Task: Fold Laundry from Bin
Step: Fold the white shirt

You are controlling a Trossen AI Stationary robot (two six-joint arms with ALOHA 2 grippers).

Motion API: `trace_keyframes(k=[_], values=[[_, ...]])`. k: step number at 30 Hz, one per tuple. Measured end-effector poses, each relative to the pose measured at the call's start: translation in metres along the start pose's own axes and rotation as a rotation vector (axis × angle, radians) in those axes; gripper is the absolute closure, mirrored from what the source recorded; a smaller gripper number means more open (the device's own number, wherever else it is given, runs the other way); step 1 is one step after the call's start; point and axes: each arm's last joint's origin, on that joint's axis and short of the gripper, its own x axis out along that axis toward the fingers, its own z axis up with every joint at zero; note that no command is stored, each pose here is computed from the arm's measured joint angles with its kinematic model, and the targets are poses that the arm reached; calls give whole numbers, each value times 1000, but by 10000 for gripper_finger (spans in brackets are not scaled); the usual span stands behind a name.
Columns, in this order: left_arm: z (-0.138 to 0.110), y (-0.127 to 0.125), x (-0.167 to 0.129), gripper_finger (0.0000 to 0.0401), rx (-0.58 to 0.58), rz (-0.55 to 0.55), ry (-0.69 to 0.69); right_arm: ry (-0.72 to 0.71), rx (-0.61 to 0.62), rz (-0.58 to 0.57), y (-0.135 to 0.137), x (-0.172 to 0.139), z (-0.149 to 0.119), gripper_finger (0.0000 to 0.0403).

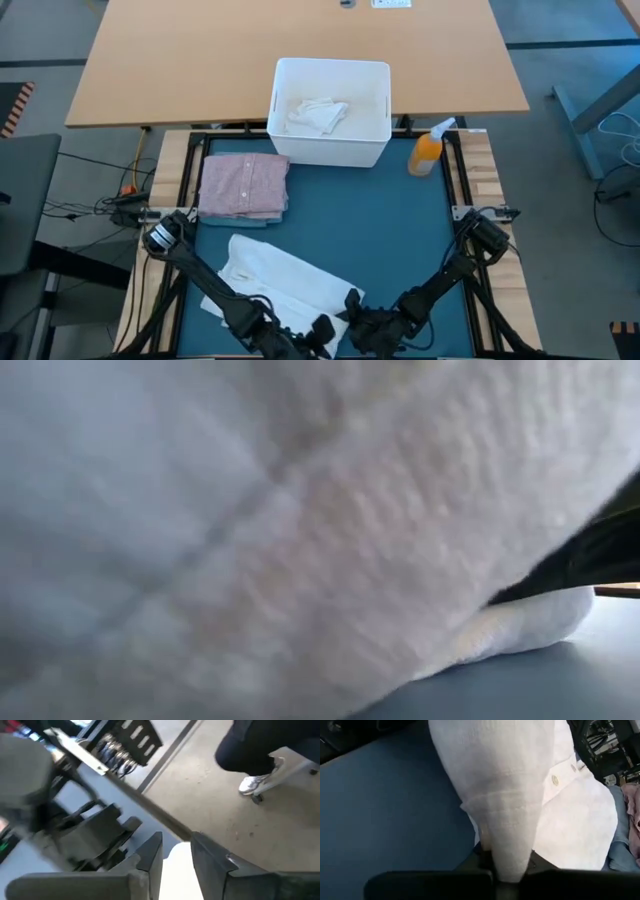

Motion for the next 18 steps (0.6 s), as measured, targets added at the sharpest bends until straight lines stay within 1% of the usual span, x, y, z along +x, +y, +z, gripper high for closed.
trace_keyframes(k=[3,5,8,10,12,15,18], values=[[5,5,-17,299,-67,37,28,25,-14,-16,-2,-1,-1,360],[4,9,-26,296,-143,18,62,58,-9,-30,-4,-6,-2,347],[-6,17,-32,299,-250,-37,143,132,26,-37,-13,-17,-5,350],[-13,20,-34,304,-290,-41,214,188,49,-32,-20,-23,-9,361],[-23,21,-32,311,-316,-19,263,238,56,-18,-25,-30,-16,368],[-47,17,-30,326,-355,23,361,265,71,-3,-27,-41,-28,368],[-65,16,-43,344,-432,51,355,270,101,0,-28,-54,-41,368]])
